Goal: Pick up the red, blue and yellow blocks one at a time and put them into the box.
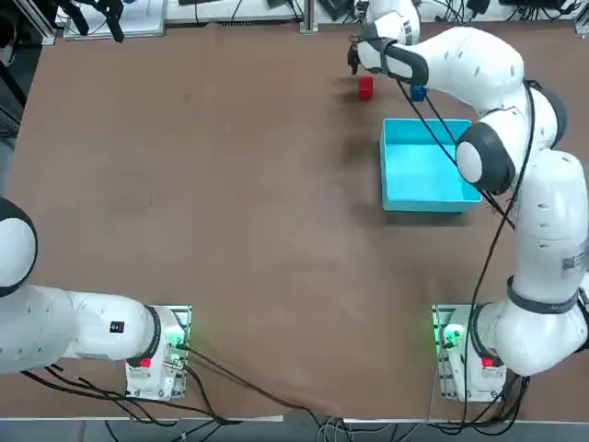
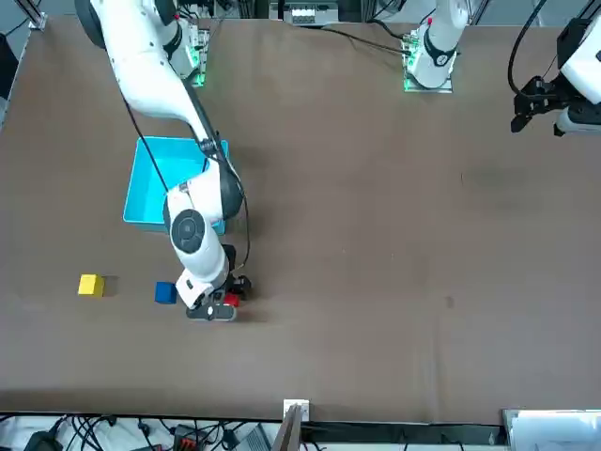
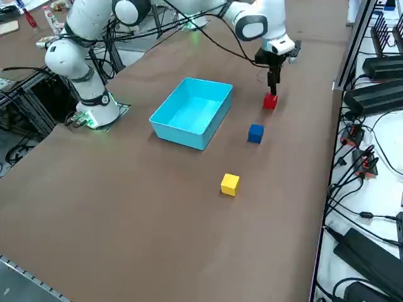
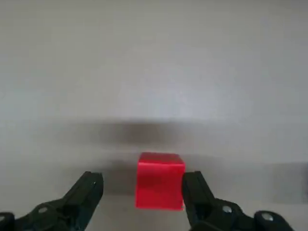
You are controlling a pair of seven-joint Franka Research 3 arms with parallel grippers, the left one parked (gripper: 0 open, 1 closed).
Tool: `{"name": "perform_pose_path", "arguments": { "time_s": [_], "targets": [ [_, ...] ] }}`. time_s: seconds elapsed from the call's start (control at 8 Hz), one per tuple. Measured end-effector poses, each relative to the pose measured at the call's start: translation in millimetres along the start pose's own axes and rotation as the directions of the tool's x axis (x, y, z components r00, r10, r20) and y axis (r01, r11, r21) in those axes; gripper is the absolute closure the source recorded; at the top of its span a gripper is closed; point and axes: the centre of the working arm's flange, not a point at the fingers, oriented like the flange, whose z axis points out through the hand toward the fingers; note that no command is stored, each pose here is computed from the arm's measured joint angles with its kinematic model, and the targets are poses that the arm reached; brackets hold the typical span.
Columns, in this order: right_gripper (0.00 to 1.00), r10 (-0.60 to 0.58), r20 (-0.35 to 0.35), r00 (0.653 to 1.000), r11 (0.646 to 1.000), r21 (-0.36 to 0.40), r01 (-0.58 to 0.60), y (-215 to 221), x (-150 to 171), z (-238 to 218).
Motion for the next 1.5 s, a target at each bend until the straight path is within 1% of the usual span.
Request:
{"name": "perform_pose_path", "arguments": {
  "time_s": [0.25, 1.0, 1.5],
  "targets": [
    [0.0, -0.015, 0.004, 1.0, 1.0, -0.006, 0.015, 0.6, -2.4, 14.0],
    [0.0, -0.042, 0.01, 0.999, 0.999, -0.024, 0.043, 3.3, -3.9, 22.9],
    [0.0, -0.045, 0.031, 0.998, 0.998, -0.032, 0.046, 4.7, -9.7, 36.3]
  ]
}}
